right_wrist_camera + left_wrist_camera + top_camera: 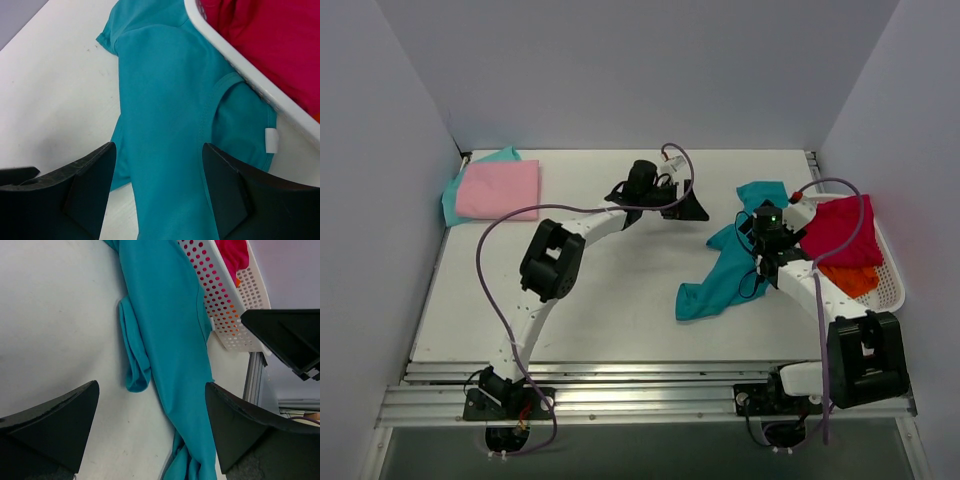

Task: Fold and stack the t-shirts
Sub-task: Flatten the tshirt out

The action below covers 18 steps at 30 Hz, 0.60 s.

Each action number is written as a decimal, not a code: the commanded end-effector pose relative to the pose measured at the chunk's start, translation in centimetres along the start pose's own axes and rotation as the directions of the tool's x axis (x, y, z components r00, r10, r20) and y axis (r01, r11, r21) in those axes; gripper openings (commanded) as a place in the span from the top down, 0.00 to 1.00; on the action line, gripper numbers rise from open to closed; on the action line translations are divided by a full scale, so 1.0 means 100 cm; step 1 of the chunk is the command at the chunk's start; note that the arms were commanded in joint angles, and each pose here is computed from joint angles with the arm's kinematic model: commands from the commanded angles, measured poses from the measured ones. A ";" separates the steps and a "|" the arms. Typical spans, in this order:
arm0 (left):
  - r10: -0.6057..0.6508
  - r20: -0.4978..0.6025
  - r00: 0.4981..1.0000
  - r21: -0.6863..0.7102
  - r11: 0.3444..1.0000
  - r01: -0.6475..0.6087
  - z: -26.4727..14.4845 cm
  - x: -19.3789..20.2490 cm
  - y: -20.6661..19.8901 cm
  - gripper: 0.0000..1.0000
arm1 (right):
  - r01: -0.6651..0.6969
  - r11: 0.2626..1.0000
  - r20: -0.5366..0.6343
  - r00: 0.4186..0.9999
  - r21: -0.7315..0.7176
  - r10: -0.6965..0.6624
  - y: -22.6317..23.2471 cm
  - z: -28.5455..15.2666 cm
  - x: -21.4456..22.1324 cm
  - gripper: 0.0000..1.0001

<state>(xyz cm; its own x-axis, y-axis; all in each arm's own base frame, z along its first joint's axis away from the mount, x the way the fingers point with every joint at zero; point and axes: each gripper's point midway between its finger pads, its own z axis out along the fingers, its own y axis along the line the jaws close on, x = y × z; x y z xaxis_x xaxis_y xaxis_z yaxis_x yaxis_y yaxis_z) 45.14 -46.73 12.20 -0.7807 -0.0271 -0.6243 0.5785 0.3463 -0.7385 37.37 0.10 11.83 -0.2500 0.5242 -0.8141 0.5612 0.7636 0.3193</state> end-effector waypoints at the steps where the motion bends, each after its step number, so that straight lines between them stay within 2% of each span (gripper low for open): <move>1: 0.018 -0.144 0.989 -0.021 1.000 -0.021 -0.001 0.026 -0.002 0.04 | -0.055 0.998 0.063 0.996 -0.035 0.057 0.006 -0.006 -0.030 0.35; 7: -0.012 -0.220 0.975 -0.096 0.995 -0.009 0.019 0.074 0.018 0.05 | -0.080 0.996 0.072 0.994 -0.048 0.083 0.000 -0.009 -0.037 0.35; 18: -0.006 -0.214 0.977 -0.099 0.995 -0.016 0.062 0.090 0.010 0.07 | -0.094 0.993 0.078 0.992 -0.069 0.099 -0.004 -0.016 -0.040 0.36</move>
<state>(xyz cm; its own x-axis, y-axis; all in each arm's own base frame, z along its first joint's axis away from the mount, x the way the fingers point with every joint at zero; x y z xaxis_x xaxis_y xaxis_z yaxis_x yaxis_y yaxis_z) 40.11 -52.04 5.57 -0.8072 0.1668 -0.5662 0.5799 0.4030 -0.7081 37.02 -1.22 14.42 -0.1763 0.5636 -0.8071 0.5372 0.7421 0.4009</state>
